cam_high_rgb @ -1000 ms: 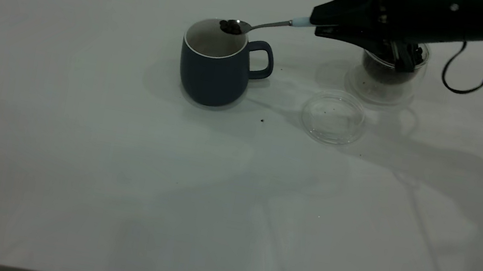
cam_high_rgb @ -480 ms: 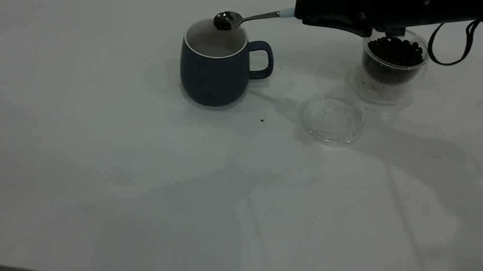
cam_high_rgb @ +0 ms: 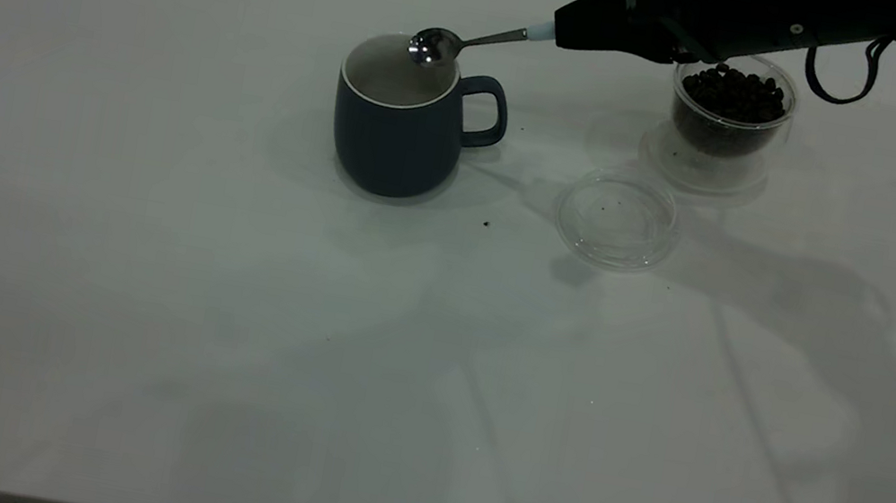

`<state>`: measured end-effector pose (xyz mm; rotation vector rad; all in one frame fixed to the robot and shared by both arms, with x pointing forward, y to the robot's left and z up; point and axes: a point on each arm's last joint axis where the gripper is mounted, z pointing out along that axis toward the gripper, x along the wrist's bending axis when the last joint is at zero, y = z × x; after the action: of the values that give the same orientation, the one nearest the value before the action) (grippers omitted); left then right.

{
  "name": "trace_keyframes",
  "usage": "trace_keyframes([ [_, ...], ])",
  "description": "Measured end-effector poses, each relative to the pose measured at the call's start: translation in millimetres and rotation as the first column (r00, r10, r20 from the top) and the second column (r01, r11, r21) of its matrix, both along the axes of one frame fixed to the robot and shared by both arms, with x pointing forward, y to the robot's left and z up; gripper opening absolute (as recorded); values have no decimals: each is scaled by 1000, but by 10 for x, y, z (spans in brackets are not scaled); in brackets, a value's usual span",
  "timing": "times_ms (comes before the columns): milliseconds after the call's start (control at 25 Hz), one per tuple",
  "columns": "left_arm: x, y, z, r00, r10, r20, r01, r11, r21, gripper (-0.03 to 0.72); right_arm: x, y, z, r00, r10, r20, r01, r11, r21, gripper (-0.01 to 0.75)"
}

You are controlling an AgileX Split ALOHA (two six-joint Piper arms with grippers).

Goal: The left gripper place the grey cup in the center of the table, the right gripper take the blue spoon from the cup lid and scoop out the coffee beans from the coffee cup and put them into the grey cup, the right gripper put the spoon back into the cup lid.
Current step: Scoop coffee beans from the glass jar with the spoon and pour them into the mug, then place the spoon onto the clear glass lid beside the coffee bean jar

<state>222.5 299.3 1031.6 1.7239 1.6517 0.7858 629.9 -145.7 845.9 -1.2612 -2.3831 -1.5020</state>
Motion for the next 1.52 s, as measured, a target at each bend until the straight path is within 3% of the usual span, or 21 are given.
trace_keyframes([
  [160,0,0,0,1000,-1,0,1,1000,1,592,-69,-20,210,992,-79,-100,86,994,63,108],
  [360,0,0,0,1000,-1,0,1,1000,1,592,-359,-260,479,945,-197,-259,234,965,118,108],
  [680,0,0,0,1000,-1,0,1,1000,1,592,-809,-928,299,770,-414,-486,495,868,45,108],
  [1000,0,0,0,1000,-1,0,1,1000,1,592,-889,-1158,-98,658,-438,-612,565,825,16,108],
  [1160,0,0,0,1000,-1,0,1,1000,1,592,-838,-1229,-303,630,-423,-651,576,817,27,108],
  [1520,0,0,0,1000,0,0,0,1000,0,592,-574,-1262,-657,624,-409,-666,575,818,37,108],
])
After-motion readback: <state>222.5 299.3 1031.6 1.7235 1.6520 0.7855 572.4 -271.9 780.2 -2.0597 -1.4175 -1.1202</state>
